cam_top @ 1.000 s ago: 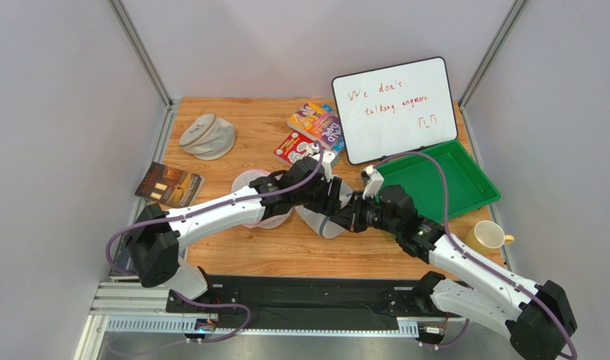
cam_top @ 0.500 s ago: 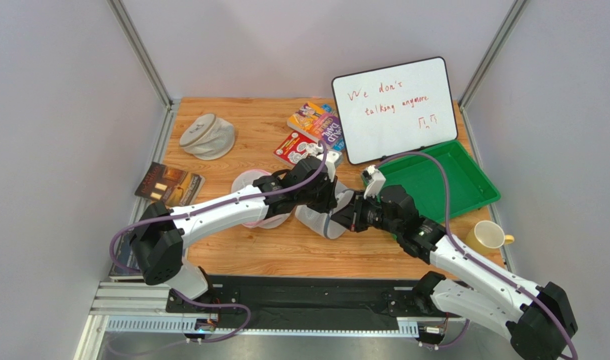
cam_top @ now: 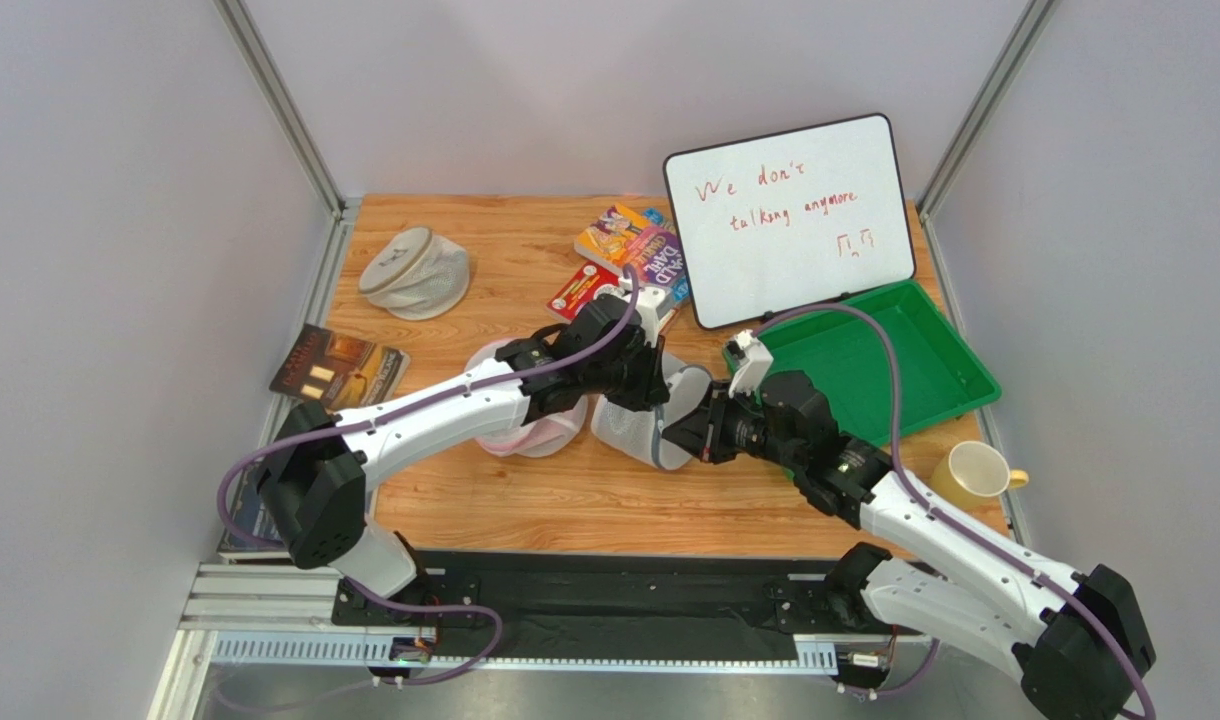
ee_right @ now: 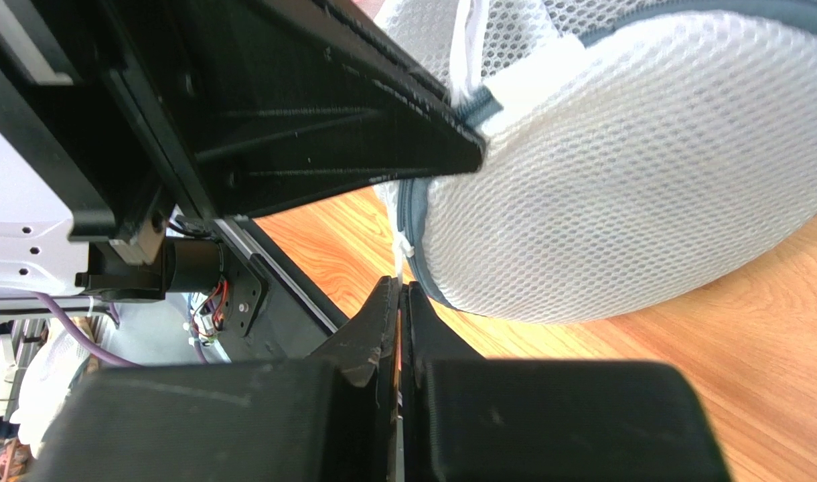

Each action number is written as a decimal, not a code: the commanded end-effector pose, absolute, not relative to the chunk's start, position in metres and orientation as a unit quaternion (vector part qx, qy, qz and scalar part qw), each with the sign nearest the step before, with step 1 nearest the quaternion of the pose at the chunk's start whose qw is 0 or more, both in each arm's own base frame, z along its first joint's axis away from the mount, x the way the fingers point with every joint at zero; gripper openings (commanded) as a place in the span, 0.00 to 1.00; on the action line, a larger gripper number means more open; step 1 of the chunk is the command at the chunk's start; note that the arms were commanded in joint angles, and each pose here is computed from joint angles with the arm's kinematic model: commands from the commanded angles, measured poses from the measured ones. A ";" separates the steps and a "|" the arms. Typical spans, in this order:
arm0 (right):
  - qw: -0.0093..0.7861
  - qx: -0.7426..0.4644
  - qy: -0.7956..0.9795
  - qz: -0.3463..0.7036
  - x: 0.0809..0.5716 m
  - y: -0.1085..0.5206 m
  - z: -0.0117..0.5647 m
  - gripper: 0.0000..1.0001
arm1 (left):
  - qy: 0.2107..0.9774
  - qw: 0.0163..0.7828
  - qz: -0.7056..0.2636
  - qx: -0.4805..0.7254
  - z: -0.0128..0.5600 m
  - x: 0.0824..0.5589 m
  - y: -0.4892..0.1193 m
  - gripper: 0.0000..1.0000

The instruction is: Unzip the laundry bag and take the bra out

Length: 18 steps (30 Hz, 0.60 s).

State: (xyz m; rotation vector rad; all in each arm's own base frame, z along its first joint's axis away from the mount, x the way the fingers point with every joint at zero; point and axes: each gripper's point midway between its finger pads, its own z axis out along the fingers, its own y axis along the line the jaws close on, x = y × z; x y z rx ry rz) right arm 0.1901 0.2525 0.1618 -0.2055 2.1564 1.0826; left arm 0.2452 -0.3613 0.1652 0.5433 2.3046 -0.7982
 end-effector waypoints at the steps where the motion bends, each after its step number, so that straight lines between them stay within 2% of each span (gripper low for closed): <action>1: 0.353 -0.081 0.828 0.428 0.187 0.255 0.164 0.00 | 0.855 0.356 -0.326 0.189 0.197 0.267 -0.361 0.00; 18: 0.338 -0.079 0.831 0.434 0.182 0.256 0.156 0.00 | 0.850 0.346 -0.357 0.175 0.203 0.307 -0.352 0.00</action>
